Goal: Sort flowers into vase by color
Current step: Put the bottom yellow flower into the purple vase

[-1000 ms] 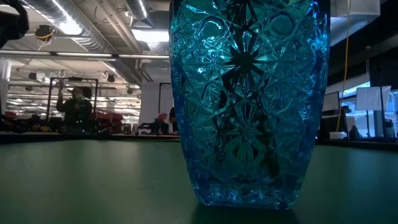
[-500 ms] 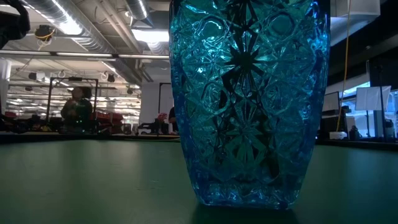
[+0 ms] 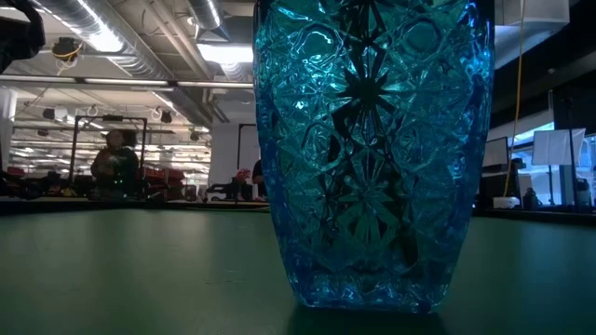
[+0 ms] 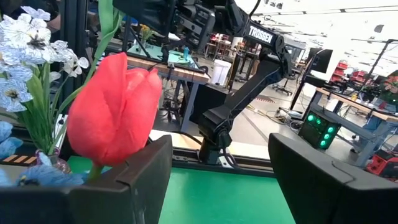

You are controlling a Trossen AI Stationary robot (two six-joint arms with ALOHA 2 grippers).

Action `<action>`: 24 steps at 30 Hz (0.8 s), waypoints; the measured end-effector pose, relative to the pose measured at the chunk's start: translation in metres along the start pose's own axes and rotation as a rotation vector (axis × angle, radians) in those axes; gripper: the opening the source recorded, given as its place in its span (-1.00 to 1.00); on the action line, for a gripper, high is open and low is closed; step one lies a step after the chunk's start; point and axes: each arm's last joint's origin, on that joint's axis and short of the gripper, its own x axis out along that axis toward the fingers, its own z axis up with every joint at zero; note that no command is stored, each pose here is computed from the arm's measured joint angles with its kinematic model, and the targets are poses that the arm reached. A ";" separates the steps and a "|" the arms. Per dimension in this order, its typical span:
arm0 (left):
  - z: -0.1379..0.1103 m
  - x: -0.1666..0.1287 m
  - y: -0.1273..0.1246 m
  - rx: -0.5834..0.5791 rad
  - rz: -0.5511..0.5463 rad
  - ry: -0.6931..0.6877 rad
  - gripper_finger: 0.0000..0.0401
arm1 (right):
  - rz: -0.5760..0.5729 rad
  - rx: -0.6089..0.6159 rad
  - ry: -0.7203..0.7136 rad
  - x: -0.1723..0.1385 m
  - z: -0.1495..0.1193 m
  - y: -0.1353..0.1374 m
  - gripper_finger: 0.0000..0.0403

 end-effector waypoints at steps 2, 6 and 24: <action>-0.002 0.000 0.001 0.021 0.005 0.021 -0.95 | 0.000 0.000 0.001 0.000 0.000 0.000 0.31; -0.009 0.002 0.002 0.067 0.016 0.065 -0.95 | 0.000 -0.001 0.001 0.000 0.000 0.000 0.31; -0.044 0.006 0.010 0.219 0.077 0.208 -0.95 | 0.000 -0.003 0.004 0.000 0.000 0.000 0.31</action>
